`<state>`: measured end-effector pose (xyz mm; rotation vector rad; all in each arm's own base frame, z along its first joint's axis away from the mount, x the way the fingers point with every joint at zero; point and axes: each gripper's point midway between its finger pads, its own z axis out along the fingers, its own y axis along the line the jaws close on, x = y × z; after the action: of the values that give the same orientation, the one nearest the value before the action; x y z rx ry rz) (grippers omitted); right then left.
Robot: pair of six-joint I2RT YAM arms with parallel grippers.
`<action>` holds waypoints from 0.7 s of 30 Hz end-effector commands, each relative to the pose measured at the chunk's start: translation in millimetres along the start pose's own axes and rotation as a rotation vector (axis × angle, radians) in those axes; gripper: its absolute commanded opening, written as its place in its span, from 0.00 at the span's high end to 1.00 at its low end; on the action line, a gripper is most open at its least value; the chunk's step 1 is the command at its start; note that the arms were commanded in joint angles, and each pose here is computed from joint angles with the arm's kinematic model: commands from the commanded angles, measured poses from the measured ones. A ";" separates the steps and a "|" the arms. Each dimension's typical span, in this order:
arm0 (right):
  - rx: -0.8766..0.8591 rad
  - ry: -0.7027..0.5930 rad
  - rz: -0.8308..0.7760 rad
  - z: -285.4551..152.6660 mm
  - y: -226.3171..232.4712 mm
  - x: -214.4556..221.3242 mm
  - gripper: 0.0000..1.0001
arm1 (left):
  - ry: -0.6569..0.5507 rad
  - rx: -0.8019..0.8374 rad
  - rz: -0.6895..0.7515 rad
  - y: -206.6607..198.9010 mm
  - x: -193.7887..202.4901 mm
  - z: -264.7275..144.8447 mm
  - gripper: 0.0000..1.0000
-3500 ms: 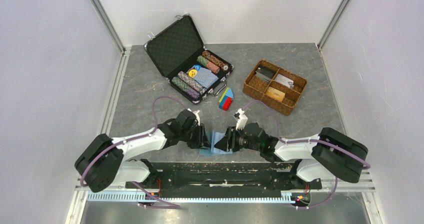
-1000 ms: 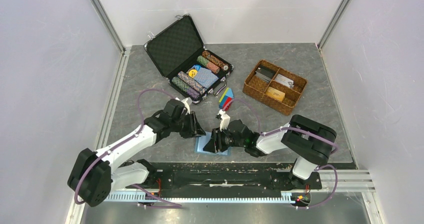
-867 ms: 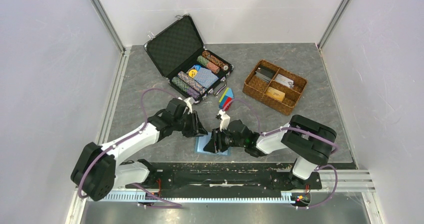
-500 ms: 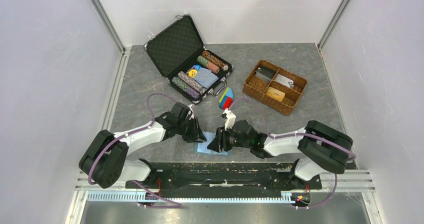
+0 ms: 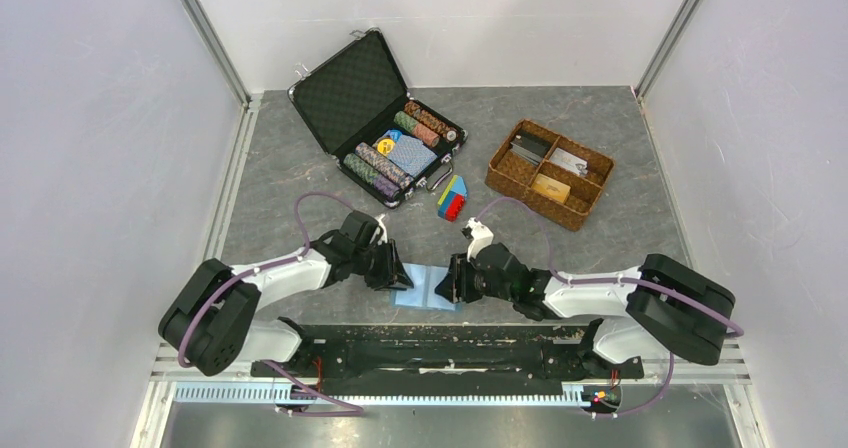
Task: Take the credit cards out of the card holder
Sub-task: Open the card holder at the center of the board.
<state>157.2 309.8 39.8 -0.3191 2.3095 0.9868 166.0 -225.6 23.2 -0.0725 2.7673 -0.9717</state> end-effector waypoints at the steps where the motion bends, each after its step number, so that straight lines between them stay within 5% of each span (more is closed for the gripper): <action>1: 0.076 -0.023 0.026 -3.1 -20.3 -2.1 0.57 | 0.002 -0.015 -0.023 9.3 5.0 2.5 0.68; 21: 0.150 0.000 -0.014 3.4 -48.1 -14.0 0.58 | 0.010 0.074 -0.048 -10.2 18.1 0.0 0.67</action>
<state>186.2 286.3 31.2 -0.2289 2.3207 0.8907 155.1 -231.2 23.5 -0.1043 2.7429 -1.0550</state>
